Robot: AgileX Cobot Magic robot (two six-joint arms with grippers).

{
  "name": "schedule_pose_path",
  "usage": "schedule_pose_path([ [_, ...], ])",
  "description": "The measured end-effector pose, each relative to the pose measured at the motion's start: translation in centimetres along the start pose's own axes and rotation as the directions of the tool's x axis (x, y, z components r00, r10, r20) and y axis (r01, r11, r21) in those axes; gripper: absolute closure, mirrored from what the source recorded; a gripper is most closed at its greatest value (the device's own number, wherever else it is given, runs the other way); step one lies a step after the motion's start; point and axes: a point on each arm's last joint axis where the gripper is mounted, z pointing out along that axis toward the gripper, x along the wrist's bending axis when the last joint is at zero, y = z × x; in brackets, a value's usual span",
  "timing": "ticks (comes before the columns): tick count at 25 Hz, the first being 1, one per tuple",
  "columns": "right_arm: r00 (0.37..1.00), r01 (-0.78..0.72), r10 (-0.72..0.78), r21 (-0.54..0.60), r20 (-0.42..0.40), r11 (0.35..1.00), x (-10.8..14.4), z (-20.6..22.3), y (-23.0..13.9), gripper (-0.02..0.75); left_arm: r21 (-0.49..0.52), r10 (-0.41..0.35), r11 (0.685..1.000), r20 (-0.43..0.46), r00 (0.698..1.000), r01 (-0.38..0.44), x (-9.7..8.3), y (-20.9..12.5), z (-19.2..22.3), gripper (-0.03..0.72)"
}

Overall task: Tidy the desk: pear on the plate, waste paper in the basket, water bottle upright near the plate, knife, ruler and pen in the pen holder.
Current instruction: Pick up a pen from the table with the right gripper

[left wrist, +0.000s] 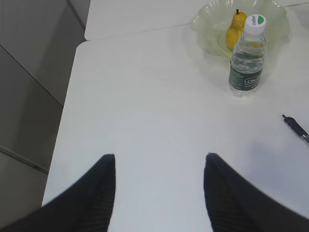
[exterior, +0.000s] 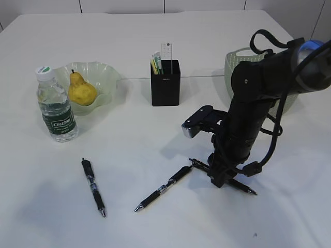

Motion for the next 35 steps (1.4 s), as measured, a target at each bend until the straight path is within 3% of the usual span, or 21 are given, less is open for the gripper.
schedule_pose_path([
  [7,1.000,0.007,-0.007,0.007,0.006,1.000,-0.1,0.2,0.0,0.411,-0.003,0.007,1.000,-0.017,1.000,-0.007,0.2,0.0,0.0,0.277],
  [15,0.999,0.037,-0.038,0.027,0.033,0.999,-0.5,0.3,0.1,0.621,-0.004,0.011,1.000,-0.027,1.000,-0.012,0.2,0.0,0.0,0.277],
  [24,0.997,0.041,-0.029,0.178,-0.070,0.983,-0.6,-1.4,0.8,0.631,-0.004,0.011,1.000,-0.027,1.000,-0.012,0.2,0.0,0.0,0.277],
  [35,0.999,-0.044,0.044,-0.124,-0.001,0.991,-1.8,-9.2,6.7,0.631,-0.004,0.011,1.000,-0.027,1.000,-0.012,0.2,0.0,0.0,0.287],
])
